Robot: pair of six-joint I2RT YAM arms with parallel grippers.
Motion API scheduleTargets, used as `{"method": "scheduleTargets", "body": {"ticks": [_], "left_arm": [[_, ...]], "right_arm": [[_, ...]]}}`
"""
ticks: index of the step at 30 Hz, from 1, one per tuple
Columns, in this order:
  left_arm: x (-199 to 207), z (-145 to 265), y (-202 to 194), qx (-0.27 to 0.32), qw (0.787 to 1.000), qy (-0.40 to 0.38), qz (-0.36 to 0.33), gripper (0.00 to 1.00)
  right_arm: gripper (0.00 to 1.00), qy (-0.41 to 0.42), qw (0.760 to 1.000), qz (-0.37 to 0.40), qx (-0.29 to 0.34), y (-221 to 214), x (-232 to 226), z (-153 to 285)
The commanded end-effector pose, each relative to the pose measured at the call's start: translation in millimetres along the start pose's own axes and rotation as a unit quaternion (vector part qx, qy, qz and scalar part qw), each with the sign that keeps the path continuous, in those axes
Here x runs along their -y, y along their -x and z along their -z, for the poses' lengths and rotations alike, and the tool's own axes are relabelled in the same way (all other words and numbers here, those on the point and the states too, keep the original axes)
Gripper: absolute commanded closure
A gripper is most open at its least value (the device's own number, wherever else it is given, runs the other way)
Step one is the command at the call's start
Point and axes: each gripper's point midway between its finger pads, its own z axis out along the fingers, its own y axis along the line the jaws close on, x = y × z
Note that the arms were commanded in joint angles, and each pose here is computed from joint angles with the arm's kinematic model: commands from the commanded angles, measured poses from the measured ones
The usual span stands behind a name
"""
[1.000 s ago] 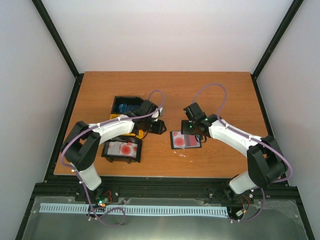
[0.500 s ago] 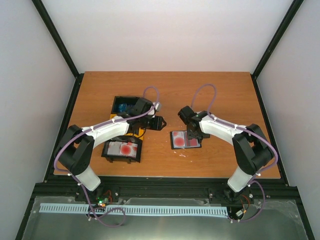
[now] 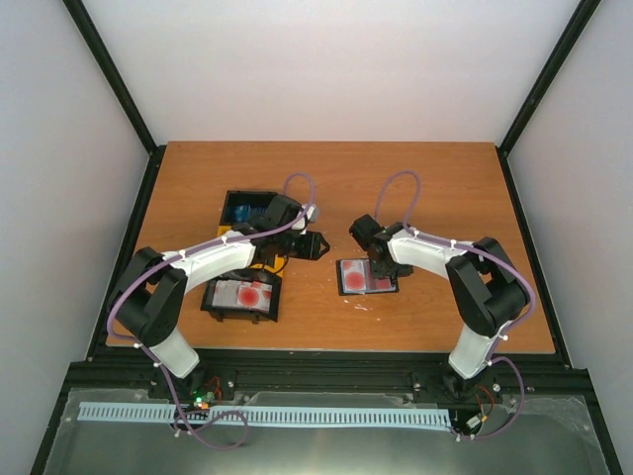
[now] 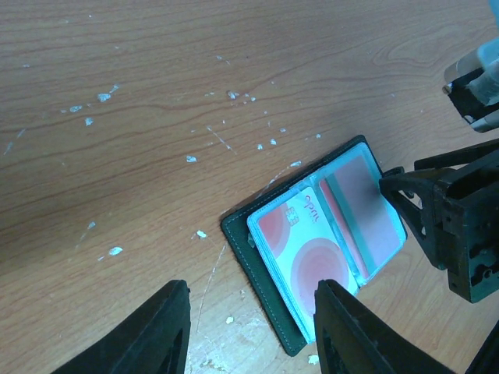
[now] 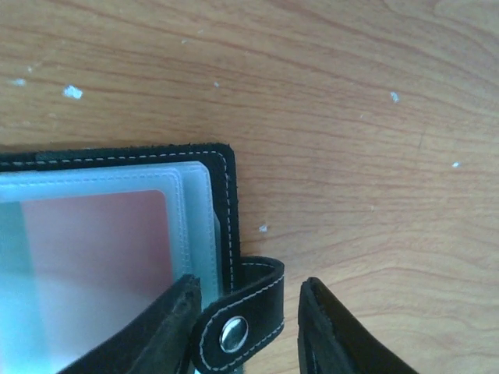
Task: Put the credit cards into the card holder
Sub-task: Close the card holder at the center of the board.
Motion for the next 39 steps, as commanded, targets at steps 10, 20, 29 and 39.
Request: {"method": "scheduleTargets", "body": {"ticks": [10,20,29,39], "left_arm": [[4,2,5,0.014,1.0,-0.013,0.004,0.54],[-10,-4,-7,0.003,1.0,0.009,0.02,0.51],[-22,3,-12,0.011,0.998,0.038,0.041,0.48],[-19,6,-28,-0.002,0.999,0.016,0.048,0.41]], "right_arm": [[0.97,0.001,0.999,-0.013,0.035,14,8,22],[0.97,0.147,0.986,-0.053,0.048,25,-16,85],[0.97,0.324,0.943,-0.074,0.033,35,-73,119],[0.97,0.431,0.9,-0.061,0.004,27,-116,119]]}}
